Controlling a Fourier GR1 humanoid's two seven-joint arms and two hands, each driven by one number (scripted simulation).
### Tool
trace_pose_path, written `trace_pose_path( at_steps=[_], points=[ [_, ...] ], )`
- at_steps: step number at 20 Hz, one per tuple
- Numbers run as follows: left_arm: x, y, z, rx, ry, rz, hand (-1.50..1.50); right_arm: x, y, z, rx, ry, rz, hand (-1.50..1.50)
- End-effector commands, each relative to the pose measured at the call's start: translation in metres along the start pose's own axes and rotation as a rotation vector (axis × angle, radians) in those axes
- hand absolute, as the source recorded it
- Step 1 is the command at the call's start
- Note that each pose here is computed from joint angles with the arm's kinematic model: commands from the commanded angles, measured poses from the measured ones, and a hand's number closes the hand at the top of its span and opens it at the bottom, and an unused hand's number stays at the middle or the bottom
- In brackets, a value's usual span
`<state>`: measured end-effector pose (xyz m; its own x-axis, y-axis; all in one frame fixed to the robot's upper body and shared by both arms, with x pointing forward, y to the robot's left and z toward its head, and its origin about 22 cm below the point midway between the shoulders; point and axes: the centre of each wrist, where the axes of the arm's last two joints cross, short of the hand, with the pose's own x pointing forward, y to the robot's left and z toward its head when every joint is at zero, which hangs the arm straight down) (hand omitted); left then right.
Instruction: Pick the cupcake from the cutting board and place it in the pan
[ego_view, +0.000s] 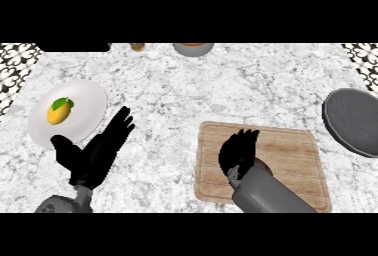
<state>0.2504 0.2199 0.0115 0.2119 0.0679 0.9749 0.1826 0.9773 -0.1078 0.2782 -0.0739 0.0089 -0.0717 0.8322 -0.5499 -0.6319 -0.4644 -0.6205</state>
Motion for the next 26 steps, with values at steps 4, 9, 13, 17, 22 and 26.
trace_pose_path(
  at_steps=[4,9,13,17,22,26],
  points=[
    [-0.004,0.008,0.001,-0.019,-0.012,0.0,0.0,0.007,0.017,0.003,-0.025,0.136,0.022,1.5],
    [-0.006,-0.008,-0.004,-0.009,0.0,-0.003,0.0,0.004,0.014,-0.012,-0.114,0.077,0.151,1.5],
    [-0.007,0.006,0.0,0.011,0.018,0.014,0.0,-0.028,0.053,0.012,-0.176,-0.11,-0.027,1.5],
    [-0.004,0.015,0.004,0.06,0.015,0.031,0.0,-0.041,0.059,0.041,-0.25,-0.396,-0.371,1.5],
    [-0.009,0.01,0.011,0.044,0.012,0.028,0.0,-0.097,0.117,0.054,-0.405,-0.419,-0.451,1.5],
    [0.001,0.016,0.006,0.059,-0.002,0.022,0.0,-0.137,0.107,0.066,-0.708,-0.329,-0.577,1.5]
  ],
)
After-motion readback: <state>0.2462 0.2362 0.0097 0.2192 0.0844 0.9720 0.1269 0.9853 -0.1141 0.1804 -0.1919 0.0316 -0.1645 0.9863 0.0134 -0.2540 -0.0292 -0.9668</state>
